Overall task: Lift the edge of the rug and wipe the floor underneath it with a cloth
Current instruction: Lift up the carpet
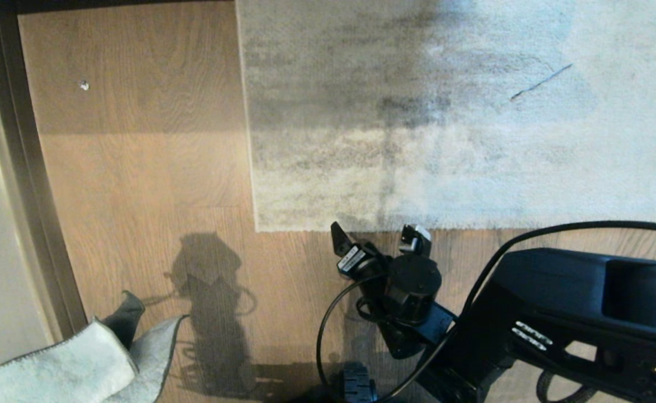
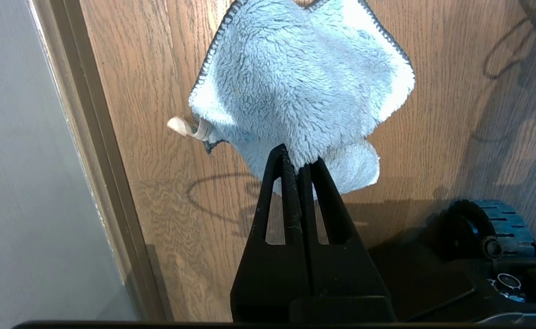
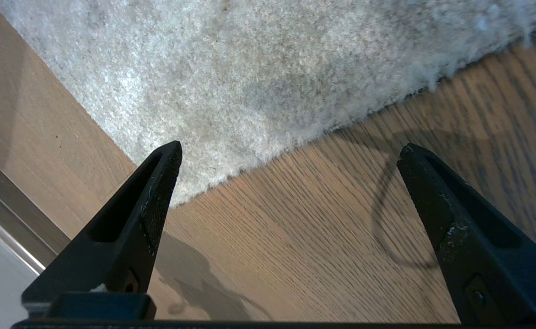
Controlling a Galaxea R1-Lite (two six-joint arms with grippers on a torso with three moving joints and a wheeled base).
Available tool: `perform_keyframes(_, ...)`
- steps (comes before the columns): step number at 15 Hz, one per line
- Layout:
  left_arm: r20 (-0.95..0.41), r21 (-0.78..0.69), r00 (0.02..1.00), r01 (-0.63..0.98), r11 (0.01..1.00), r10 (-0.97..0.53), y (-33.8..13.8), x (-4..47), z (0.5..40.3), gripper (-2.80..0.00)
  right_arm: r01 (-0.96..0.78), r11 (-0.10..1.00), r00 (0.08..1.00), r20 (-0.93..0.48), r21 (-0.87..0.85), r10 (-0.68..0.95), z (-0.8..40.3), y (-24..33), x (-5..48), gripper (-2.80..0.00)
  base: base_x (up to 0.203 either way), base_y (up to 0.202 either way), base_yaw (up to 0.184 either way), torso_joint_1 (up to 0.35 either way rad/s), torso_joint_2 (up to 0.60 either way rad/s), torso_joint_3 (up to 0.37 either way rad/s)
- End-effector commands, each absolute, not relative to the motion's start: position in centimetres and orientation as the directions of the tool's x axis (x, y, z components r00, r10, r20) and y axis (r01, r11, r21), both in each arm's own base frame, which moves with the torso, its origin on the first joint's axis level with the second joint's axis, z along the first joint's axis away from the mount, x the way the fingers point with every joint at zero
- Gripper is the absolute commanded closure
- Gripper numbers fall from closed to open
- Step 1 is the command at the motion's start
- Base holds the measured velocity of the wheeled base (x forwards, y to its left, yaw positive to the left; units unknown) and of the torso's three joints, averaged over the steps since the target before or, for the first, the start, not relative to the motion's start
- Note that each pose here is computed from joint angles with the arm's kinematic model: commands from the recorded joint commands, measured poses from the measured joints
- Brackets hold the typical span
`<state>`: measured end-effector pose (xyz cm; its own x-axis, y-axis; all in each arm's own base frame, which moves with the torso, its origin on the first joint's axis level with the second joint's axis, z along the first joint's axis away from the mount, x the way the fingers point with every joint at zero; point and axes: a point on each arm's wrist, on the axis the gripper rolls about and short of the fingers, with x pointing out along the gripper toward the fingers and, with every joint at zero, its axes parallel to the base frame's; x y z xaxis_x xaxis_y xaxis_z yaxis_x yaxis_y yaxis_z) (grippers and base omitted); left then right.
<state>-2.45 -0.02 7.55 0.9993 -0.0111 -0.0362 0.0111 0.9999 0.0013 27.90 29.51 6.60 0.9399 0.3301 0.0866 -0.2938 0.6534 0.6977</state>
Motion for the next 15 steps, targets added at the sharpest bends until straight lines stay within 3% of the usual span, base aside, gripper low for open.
perform_keyframes(1,-0.037,0.001,0.999,0.011,1.000,-0.011,0.0,-2.5,7.5,0.00,-0.314,0.627,0.937,0.128,0.713,0.324,6.8,29.7,28.0,-2.80,0.000,0.000,0.000,0.000,0.00,0.000)
perform_keyframes(15,-0.037,0.001,0.999,0.011,1.000,-0.011,0.0,-2.5,7.5,0.00,-0.308,0.641,0.949,0.179,0.703,0.260,6.7,29.5,31.3,-2.80,0.000,0.000,0.000,0.000,0.00,0.000)
